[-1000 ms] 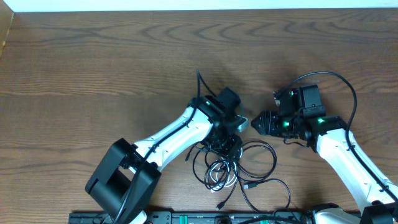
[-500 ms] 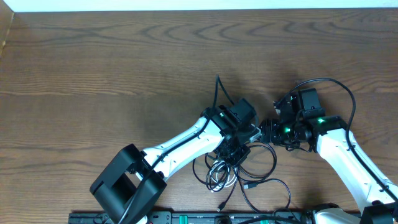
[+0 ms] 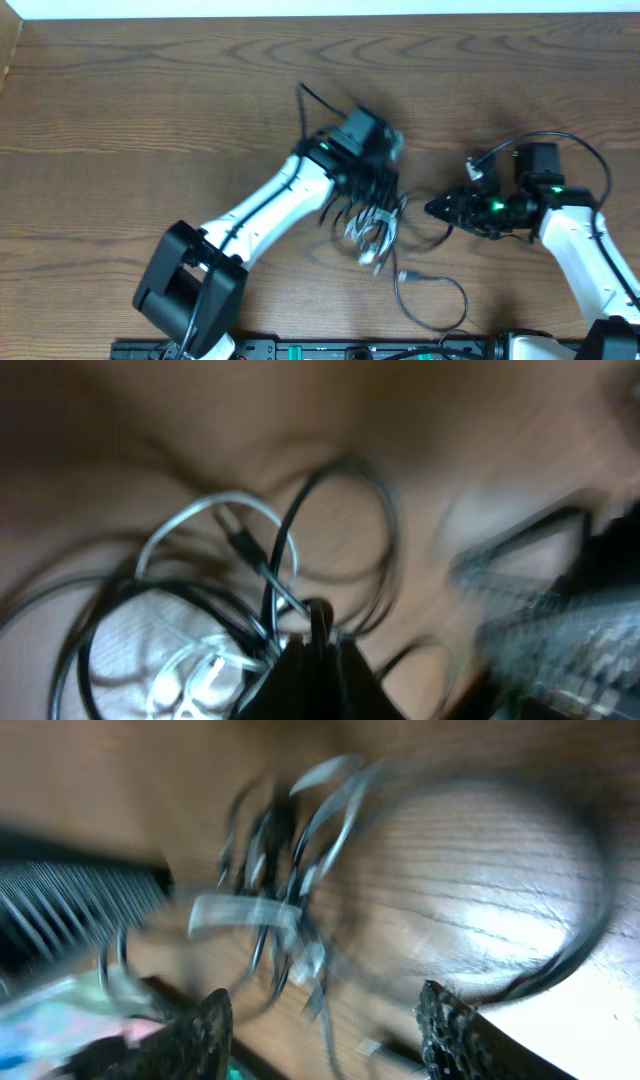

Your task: Untangle cables

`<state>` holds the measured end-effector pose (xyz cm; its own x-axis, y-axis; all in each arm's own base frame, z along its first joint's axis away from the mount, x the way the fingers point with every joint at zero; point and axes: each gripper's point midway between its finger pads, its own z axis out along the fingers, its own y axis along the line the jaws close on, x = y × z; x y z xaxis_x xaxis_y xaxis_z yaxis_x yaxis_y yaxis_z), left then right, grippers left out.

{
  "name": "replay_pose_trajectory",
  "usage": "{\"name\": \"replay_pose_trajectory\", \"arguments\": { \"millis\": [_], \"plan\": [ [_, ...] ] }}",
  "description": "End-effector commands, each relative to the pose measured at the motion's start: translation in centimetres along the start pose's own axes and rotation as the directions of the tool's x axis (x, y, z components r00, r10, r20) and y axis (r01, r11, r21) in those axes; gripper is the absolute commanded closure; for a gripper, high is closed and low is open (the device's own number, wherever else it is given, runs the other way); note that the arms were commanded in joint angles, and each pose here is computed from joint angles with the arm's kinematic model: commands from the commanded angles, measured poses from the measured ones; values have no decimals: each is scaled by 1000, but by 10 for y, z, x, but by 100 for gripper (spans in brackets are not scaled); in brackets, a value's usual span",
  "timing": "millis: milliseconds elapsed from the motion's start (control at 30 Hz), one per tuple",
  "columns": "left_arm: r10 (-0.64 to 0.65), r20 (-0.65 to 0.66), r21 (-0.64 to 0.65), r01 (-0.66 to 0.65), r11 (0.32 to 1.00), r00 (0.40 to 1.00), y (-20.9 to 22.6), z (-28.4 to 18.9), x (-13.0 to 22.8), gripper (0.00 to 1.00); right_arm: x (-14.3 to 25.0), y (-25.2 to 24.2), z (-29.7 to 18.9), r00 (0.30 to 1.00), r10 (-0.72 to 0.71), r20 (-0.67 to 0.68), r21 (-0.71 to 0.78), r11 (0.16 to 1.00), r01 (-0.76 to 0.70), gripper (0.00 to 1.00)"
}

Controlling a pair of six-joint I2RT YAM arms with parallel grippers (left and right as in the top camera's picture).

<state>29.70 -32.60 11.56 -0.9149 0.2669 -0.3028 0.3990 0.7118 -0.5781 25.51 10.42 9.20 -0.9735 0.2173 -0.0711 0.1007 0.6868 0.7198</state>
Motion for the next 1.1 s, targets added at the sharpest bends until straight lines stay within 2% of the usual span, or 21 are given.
{"name": "replay_pose_trajectory", "arguments": {
  "millis": [0,67,167,267,400,500,633,767,833,867,900,1000,1067],
  "plan": [
    [-191,108,252,159,954,976,-36,-32,-51,92,-2,24,-13,999,-40,13,-191,981,42,42],
    [-196,191,302,132,944,962,-43,-44,-75,93,-3,26,-17,999,-39,22,-220,975,43,42],
    [-208,247,266,140,954,946,-38,-44,-84,93,-3,27,-17,999,-40,22,-223,974,44,41],
    [-230,198,163,199,966,953,-23,-29,-64,93,-4,27,-17,1000,-23,19,-223,974,27,41],
    [-149,107,23,147,989,983,-10,-13,-27,93,-9,26,-17,999,36,25,-220,975,-30,43],
    [-35,29,-48,37,998,999,-4,-6,-2,93,-16,11,-14,996,78,52,-129,989,-71,47],
    [-25,-10,-156,23,987,1000,14,-9,11,93,-22,-16,-14,990,99,98,11,995,-101,49],
    [-71,-35,-341,55,939,997,44,-39,10,92,-30,-27,-22,982,122,143,34,991,-128,47],
    [-27,-40,-357,11,934,999,44,-54,-2,84,-32,-34,-24,979,128,157,60,988,-139,45],
    [-1,-32,-355,-10,935,999,41,-59,-11,77,-32,-37,-25,978,130,161,78,987,-144,44],
    [28,-17,-353,-33,935,999,38,-64,-20,66,-32,-42,-25,977,133,165,105,983,-151,42],
    [144,82,-369,-104,923,986,26,-77,-58,54,-26,-55,-27,975,153,162,179,967,-181,25],
    [259,182,-356,-182,916,948,14,-79,-91,51,-17,-72,-30,971,179,157,274,937,-217,1]
  ]
}}
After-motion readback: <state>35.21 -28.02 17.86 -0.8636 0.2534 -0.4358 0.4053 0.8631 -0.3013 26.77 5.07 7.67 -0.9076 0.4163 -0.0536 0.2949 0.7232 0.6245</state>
